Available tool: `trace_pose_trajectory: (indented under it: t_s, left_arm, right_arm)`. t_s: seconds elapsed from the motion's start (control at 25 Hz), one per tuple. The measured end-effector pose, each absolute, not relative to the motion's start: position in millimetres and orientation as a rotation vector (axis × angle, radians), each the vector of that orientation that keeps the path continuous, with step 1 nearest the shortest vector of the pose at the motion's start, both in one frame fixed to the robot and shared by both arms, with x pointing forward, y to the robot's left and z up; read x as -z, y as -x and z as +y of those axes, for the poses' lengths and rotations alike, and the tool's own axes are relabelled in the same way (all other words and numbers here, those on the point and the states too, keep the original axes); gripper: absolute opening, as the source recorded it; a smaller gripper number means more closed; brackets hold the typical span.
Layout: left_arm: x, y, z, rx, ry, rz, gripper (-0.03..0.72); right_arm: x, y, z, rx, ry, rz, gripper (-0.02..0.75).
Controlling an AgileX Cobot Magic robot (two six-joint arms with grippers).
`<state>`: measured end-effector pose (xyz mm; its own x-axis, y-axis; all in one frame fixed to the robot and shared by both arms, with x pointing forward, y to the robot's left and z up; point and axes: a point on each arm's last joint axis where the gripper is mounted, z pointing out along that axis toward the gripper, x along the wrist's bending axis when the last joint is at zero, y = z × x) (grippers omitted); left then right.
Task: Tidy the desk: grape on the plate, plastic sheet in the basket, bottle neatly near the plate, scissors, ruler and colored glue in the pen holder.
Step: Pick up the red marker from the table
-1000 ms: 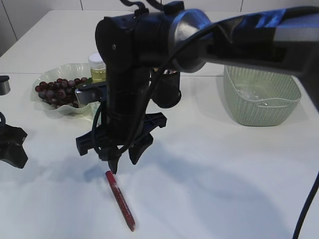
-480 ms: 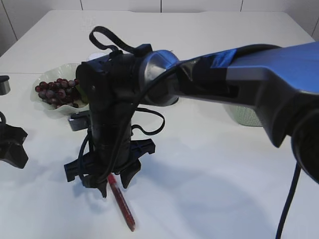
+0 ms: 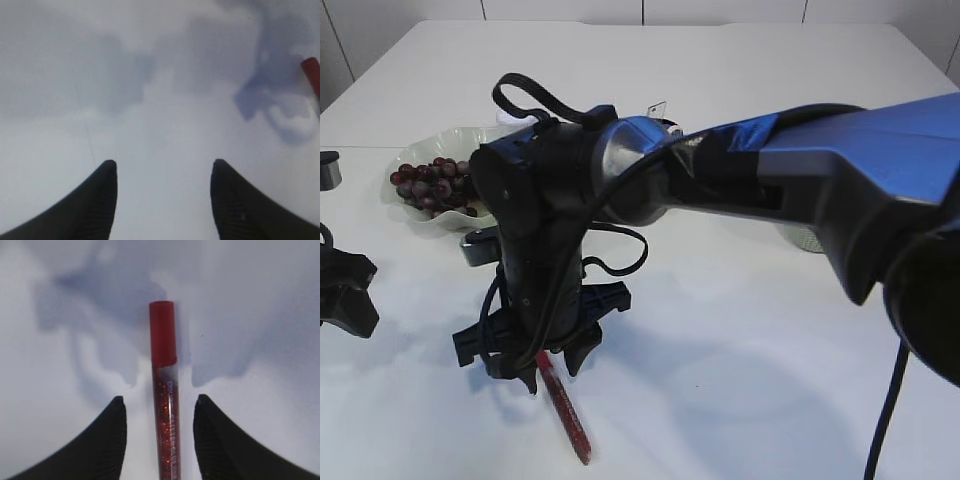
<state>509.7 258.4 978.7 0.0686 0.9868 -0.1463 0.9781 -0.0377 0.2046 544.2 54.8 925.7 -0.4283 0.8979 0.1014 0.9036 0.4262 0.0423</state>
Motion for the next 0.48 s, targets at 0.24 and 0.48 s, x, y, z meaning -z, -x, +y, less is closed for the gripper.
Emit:
trace_pose_trajectory:
  t_s: [0.24, 0.48]
  left_arm:
    - [-979, -510, 258, -0.047, -2.093, 1.988, 0.435]
    - [-979, -510, 258, -0.045, -2.091, 1.989, 0.435]
  right_arm:
    - [-919, -545, 55, 0.119, 1.647, -2.598, 0.352]
    - [-907, -545, 55, 0.082, 1.648, -2.594, 0.351]
